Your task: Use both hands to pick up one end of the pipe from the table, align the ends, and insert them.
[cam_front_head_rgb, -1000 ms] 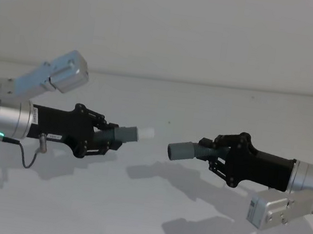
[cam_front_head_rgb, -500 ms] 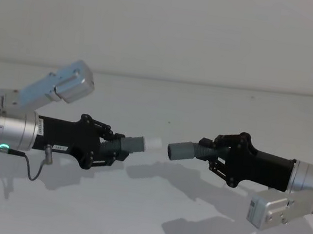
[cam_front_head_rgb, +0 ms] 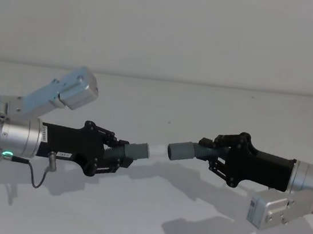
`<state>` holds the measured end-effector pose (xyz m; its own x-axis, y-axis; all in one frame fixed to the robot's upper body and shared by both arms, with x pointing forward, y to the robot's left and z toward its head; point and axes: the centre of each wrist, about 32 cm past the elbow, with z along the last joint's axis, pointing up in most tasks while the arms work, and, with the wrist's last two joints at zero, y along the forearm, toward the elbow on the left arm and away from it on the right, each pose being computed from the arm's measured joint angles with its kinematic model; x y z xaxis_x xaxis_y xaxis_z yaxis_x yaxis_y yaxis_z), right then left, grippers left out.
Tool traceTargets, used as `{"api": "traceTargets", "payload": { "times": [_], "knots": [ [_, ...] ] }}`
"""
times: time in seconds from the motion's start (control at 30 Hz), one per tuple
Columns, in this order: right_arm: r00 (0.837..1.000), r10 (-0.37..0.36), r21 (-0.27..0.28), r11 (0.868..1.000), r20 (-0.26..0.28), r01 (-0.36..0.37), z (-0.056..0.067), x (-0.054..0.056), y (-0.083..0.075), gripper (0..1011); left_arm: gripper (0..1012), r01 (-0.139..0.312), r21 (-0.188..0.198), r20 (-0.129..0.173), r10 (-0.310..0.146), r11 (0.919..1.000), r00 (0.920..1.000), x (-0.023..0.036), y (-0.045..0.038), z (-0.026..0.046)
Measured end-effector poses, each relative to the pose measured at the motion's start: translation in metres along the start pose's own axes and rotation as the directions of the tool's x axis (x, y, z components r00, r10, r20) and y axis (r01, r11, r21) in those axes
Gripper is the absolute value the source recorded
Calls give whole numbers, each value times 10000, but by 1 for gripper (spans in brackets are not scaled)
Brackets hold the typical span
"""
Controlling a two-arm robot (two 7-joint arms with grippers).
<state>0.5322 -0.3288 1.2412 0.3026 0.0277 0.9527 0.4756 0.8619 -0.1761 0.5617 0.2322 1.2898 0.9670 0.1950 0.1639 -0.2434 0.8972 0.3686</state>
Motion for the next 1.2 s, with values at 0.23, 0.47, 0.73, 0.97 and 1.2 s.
{"api": "traceTargets", "payload": {
  "times": [0.23, 0.47, 0.73, 0.97, 1.2],
  "knots": [
    [10000, -1, 0, 10000, 0, 1, 0, 0, 0, 210, 341, 37, -7, -68, -37, 10000, 10000, -11, -28, -9],
    [10000, -1, -4, 10000, -1, 1, 0, 0, 0, 210, 342, 87, -21, -118, -87, 10000, 9999, -3, -68, -13],
    [10000, -1, -14, 10000, -5, 1, -1, 1, -1, 210, 341, 143, -13, -144, -143, 9999, 9998, 8, -104, -14],
    [10000, -2, -13, 10000, -5, 2, -1, 0, -1, 210, 341, 200, -26, -164, -201, 9998, 9997, 19, -139, -10],
    [10000, -1, -10, 10000, -5, 1, 0, 0, 0, 210, 341, 208, -64, -206, -209, 9998, 9996, 19, -171, -8]
  ]
}}
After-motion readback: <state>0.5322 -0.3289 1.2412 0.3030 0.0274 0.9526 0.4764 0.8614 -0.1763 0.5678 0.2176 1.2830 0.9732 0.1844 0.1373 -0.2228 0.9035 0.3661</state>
